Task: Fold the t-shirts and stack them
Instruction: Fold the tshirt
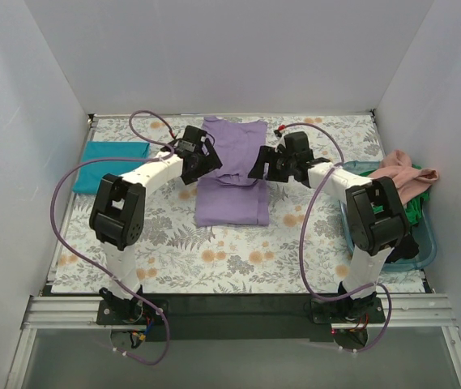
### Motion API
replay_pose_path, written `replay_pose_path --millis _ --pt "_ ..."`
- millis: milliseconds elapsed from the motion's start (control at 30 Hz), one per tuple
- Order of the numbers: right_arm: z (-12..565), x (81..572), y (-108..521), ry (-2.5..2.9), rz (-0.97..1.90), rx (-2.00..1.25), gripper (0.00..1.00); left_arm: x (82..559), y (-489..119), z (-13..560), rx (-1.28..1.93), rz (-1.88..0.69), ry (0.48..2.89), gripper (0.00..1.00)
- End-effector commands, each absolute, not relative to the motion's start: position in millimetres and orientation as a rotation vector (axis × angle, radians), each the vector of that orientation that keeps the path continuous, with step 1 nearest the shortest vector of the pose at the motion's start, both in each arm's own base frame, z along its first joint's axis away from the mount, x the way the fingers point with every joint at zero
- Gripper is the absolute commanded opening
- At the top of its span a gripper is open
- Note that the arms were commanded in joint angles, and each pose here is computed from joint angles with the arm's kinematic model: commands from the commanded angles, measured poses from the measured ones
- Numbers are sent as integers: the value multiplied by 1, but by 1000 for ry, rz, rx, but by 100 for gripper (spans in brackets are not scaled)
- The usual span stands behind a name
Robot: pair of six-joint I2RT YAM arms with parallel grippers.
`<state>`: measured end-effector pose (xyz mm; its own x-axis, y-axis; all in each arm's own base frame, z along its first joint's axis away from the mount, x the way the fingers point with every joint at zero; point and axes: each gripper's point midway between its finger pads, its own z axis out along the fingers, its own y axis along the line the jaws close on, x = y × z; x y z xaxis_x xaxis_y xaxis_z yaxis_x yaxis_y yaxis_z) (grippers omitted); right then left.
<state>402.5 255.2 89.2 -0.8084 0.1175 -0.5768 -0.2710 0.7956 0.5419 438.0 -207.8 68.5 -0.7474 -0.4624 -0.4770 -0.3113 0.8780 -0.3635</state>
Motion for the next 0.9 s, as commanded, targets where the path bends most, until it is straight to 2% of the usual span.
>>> replay_pose_path --millis 0,200,267,333,367,400,600,867 --pt "141 407 265 2235 919 -203 98 443 -208 109 -514 -395 2422 98" --pt "159 363 275 2200 993 -333 98 407 -201 148 -515 -508 2365 98" --pt "153 347 284 2213 1004 -381 98 380 -192 128 -549 -506 2402 98" --pt "147 340 290 2224 1004 -407 98 360 -182 139 -576 -526 2364 98" --pt "145 335 295 2229 1008 -428 98 337 -173 116 -632 -500 2406 98" --pt "138 335 299 2243 1004 -436 98 328 -168 125 -646 -524 2373 98" --pt "109 345 317 2304 975 -458 98 274 -150 93 -741 -542 2408 98" --pt "84 388 336 2318 946 -411 98 265 -140 93 -759 -516 2392 98"
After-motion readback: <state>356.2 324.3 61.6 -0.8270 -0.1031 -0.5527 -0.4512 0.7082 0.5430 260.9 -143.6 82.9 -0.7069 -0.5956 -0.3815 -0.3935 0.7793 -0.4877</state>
